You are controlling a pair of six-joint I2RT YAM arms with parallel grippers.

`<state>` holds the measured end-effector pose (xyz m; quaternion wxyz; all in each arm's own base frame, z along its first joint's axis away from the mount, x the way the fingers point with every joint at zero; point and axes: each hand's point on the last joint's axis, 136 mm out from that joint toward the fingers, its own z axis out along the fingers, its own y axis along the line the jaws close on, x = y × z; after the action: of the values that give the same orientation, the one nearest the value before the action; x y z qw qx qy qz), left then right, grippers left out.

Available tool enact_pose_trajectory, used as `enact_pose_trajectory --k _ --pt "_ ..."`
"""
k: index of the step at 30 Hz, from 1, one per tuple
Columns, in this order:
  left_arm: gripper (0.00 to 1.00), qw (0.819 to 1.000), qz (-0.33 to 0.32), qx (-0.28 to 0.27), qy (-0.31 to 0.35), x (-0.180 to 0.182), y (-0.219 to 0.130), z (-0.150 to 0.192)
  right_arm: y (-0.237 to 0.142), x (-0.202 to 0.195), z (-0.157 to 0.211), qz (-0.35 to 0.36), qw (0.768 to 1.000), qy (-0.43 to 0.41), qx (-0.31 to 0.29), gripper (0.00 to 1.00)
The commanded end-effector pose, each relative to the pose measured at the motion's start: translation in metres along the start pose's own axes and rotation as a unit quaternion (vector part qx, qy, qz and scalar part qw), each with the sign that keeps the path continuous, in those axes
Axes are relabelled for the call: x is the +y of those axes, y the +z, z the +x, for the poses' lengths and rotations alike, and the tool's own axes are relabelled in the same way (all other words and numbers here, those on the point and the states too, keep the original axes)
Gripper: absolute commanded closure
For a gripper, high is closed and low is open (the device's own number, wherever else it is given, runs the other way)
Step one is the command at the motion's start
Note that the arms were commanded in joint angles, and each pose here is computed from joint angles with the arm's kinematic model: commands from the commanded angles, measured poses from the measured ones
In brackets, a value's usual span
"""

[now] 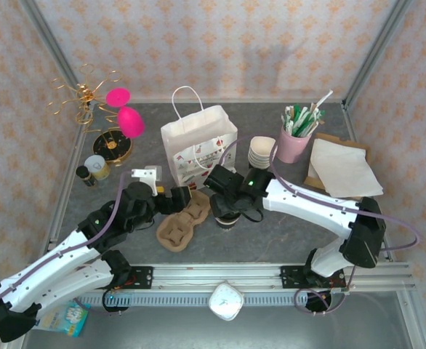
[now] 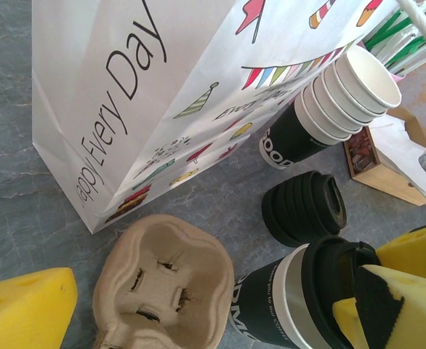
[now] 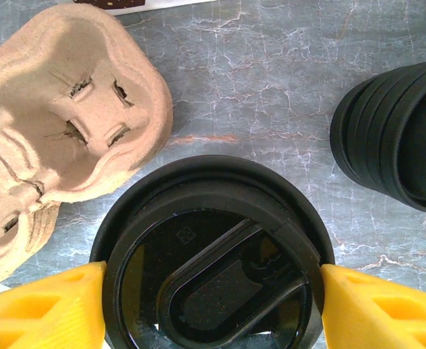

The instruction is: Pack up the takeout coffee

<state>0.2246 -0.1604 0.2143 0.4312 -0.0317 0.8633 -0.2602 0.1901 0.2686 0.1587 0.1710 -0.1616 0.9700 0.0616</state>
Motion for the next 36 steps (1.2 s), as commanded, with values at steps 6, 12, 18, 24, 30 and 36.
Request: enact_pose_trajectory --k 6,12,18,24,30,36 --pt "0.01 1.0 -0.014 -0.003 -0.007 0.009 -0.002 0.003 0.001 0.001 0.0 0.022 1.0 -0.015 0.006 0.3" --pt "0.01 1.0 -0.013 -0.003 -0.007 0.009 -0.001 0.005 0.007 0.001 0.001 0.028 0.999 -0.019 0.01 0.3" --pt "0.01 1.0 -0.017 -0.001 -0.004 0.011 0.0 0.006 0.009 0.002 0.004 0.033 0.999 -0.027 0.016 0.29" --pt "0.01 1.0 -0.016 -0.003 -0.004 0.01 0.0 0.006 0.018 0.003 0.009 0.037 0.999 -0.03 0.026 0.29" --pt "0.01 1.0 -0.017 -0.003 -0.003 0.011 0.001 0.006 0.021 0.0 0.01 0.043 0.998 -0.029 0.026 0.27" --pt "0.01 1.0 -0.02 -0.002 -0.002 0.012 0.0 0.006 0.035 -0.005 0.024 0.053 0.997 -0.032 0.045 0.27"
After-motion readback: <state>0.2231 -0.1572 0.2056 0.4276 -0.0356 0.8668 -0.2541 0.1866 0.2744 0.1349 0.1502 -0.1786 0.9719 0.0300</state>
